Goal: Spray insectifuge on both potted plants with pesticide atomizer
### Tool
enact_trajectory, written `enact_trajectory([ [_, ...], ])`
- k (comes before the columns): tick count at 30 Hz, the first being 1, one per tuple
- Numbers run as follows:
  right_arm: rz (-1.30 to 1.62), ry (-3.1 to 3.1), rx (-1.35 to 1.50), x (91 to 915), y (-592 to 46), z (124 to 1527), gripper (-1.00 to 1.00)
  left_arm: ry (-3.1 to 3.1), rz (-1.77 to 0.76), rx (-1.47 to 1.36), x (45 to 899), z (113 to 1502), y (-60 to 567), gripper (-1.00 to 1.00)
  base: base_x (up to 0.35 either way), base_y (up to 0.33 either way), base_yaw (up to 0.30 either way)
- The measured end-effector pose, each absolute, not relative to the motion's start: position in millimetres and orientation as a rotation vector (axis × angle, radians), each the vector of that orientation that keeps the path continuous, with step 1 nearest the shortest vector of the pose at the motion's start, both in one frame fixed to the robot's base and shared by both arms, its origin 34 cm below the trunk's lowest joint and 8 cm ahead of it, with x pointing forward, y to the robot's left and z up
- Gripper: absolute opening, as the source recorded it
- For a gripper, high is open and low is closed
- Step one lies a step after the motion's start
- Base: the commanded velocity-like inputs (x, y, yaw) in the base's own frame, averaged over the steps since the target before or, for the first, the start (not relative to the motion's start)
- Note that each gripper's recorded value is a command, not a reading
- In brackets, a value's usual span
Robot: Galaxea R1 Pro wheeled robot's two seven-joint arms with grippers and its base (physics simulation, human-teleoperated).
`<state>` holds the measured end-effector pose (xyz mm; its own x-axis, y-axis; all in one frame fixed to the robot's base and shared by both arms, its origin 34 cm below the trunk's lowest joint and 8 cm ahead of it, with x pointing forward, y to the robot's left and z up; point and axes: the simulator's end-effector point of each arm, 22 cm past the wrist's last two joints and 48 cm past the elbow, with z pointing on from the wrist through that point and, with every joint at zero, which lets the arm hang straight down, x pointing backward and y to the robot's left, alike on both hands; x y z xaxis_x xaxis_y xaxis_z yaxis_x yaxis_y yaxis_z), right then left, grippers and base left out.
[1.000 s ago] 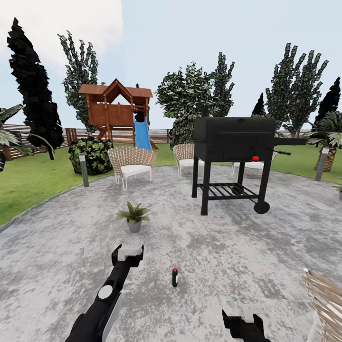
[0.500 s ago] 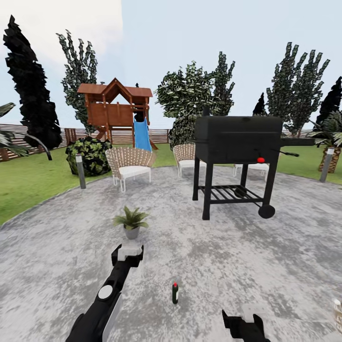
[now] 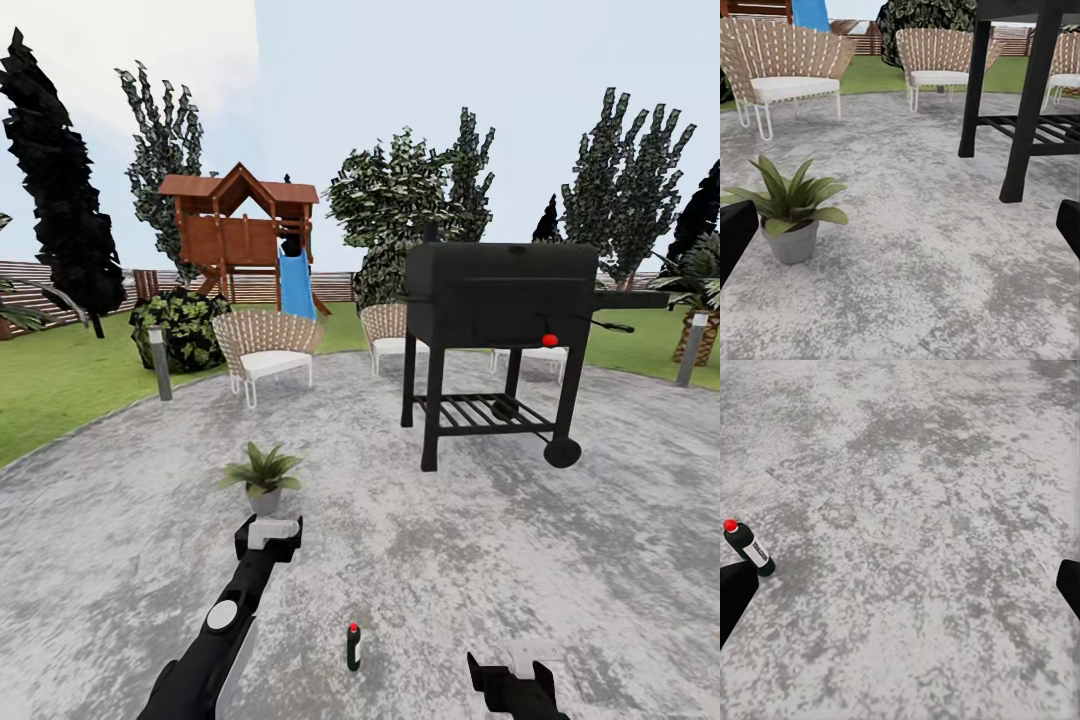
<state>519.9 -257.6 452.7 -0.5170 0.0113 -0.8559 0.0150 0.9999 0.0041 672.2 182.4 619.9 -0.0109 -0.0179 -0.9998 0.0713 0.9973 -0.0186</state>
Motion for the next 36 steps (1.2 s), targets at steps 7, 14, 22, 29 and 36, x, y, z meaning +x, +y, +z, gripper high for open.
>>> enact_trajectory([
  [7,-0.005,2.113,0.018,520.1,-257.8,453.1,1.0,1.58,-0.07,0.043,672.3,619.8,182.1,1.0,0.004,-0.004,0.0],
  [14,-0.006,2.118,0.021,519.5,-258.8,451.3,1.0,1.583,-0.071,0.043,672.4,618.6,182.1,1.0,0.0,0.0,-0.013],
  [22,-0.002,2.171,0.029,511.5,-259.2,432.1,1.0,1.594,-0.072,0.043,671.4,605.2,181.8,1.0,0.0,0.0,-0.062],
  [29,-0.001,2.197,0.03,504.1,-258.9,409.2,1.0,1.607,-0.076,0.042,667.6,582.6,180.7,1.0,0.0,0.0,-0.044],
  [36,-0.002,2.204,0.031,499.6,-259.5,392.7,1.0,1.654,-0.074,0.042,660.8,546.3,181.3,1.0,0.0,0.0,-0.003],
])
